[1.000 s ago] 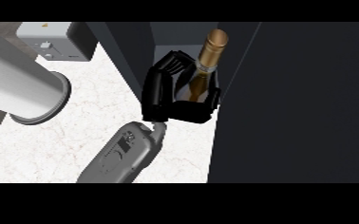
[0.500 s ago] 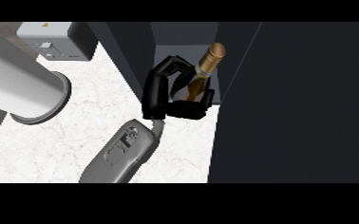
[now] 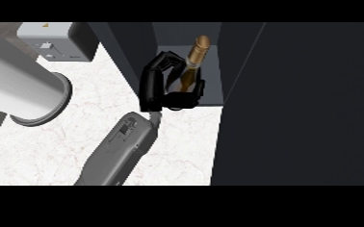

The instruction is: Pick up the wine, place it into the cabinet and close the cabinet

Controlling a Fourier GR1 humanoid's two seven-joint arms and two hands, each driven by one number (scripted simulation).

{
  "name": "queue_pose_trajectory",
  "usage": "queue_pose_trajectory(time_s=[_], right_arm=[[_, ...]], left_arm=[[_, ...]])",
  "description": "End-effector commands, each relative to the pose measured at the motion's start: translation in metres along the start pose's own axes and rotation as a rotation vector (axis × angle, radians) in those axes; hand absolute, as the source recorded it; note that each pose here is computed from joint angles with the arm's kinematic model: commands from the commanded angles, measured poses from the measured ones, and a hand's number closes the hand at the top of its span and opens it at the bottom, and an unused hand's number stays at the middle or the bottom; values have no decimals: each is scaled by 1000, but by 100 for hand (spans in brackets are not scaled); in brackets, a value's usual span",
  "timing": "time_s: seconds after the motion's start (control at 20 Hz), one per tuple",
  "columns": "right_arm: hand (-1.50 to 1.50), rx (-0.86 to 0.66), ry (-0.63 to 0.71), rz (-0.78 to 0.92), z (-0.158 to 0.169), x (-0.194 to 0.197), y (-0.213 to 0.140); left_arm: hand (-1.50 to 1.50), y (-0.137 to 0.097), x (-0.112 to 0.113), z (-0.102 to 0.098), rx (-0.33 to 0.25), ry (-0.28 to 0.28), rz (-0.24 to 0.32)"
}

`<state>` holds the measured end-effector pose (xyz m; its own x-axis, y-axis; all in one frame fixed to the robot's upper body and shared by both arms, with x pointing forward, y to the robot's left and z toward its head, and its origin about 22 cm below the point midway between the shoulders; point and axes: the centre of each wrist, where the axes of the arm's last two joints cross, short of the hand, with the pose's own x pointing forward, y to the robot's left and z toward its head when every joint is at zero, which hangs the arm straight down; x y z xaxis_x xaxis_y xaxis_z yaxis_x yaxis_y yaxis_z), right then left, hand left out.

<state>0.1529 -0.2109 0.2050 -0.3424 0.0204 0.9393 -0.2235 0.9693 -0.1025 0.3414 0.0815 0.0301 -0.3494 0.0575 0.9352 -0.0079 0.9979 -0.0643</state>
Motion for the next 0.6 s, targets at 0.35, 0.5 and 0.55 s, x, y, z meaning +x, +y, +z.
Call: queue_pose_trajectory(time_s=[0.35, 0.5, 0.55], right_arm=[[-150, 13, -24, -27, 13, 14, 1], [-150, 37, -13, -14, 34, 29, 3], [-150, 12, -41, -52, 11, 8, -4]], left_arm=[[150, 0, -3, -38, -13, 62, 23], [150, 6, -8, -37, 9, 72, 38], [150, 7, -11, -51, 11, 95, 24]])
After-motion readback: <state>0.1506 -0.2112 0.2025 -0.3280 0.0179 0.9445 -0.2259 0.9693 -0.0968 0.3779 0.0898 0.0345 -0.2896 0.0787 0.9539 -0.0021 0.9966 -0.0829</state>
